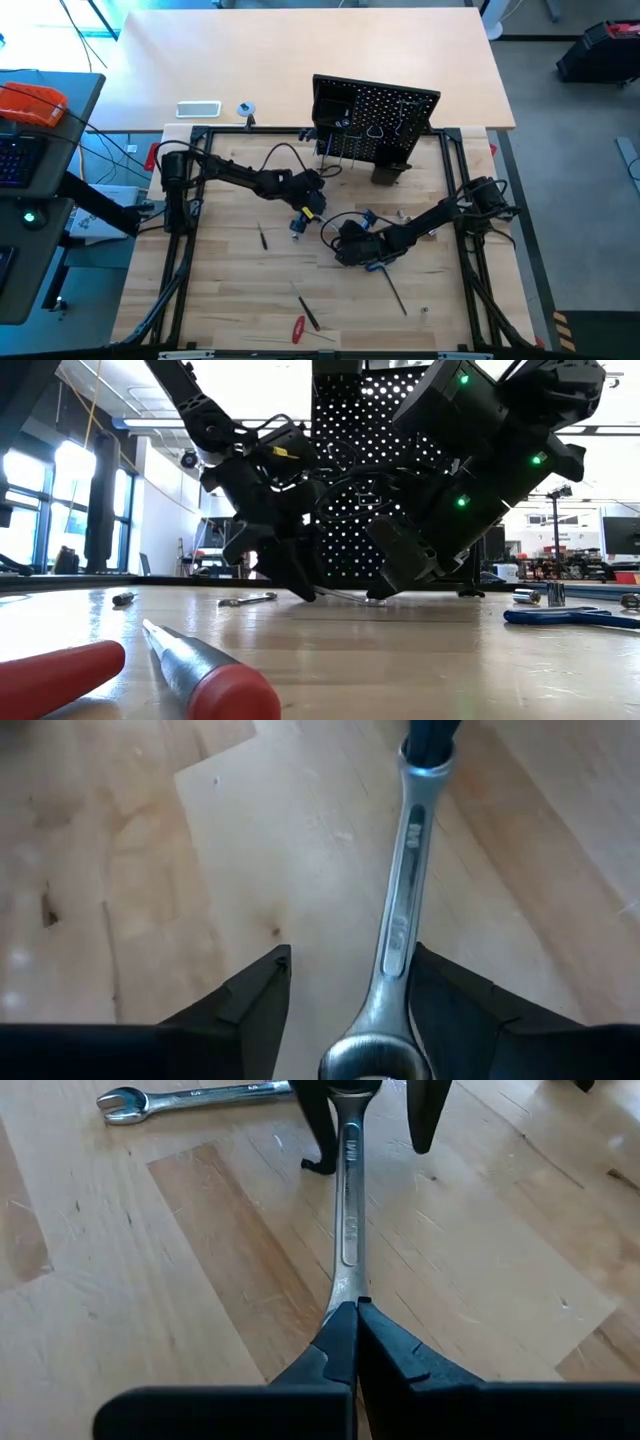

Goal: Hang tools onto peg board
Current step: Hang the silver combination wrench onto the pegboard

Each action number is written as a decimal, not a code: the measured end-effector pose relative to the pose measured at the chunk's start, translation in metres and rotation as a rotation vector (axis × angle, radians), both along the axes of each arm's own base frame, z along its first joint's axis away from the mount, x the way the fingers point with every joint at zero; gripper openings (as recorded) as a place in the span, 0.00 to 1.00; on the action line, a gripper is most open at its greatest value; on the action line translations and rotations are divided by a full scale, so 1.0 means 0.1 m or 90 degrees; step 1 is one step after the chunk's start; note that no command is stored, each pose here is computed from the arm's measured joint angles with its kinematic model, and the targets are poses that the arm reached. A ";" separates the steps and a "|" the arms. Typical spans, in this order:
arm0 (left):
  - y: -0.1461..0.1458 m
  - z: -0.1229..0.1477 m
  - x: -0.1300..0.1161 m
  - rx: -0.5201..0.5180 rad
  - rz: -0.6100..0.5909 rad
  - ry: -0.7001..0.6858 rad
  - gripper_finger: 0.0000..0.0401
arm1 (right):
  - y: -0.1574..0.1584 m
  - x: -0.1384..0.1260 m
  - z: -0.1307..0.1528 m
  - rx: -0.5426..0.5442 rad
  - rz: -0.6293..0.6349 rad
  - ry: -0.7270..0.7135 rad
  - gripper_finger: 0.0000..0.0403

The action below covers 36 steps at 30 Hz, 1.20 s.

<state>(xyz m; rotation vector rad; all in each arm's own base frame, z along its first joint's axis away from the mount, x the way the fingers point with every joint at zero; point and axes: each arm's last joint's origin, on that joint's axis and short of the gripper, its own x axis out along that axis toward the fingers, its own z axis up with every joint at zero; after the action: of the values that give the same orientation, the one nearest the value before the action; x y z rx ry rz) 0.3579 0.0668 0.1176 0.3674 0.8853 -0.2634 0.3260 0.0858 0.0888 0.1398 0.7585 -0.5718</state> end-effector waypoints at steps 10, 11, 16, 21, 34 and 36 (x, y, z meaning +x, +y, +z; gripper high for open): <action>0.01 -0.01 -0.05 0.047 -0.036 0.040 0.41 | 0.00 0.00 -0.01 0.000 0.002 0.003 0.00; 0.01 -0.01 -0.05 0.048 -0.038 0.042 0.38 | 0.00 0.00 -0.01 0.000 0.003 0.003 0.00; 0.00 -0.02 -0.06 0.064 -0.064 0.046 0.26 | 0.00 0.00 -0.01 0.000 0.003 0.003 0.00; -0.04 -0.03 -0.06 0.083 -0.082 0.048 0.26 | 0.01 0.00 -0.01 0.002 0.005 0.003 0.00; -0.07 0.02 -0.06 0.085 -0.086 0.041 0.26 | 0.09 -0.06 0.14 -0.014 0.035 -0.003 0.00; -0.07 0.07 -0.08 0.085 -0.080 0.039 0.26 | 0.13 -0.09 0.21 -0.026 0.041 -0.009 0.00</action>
<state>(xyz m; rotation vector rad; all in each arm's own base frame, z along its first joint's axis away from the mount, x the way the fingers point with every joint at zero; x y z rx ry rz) 0.3499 0.0600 0.1241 0.5421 0.9439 -0.3345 0.3173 0.0989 0.1096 0.0813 0.7355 -0.5239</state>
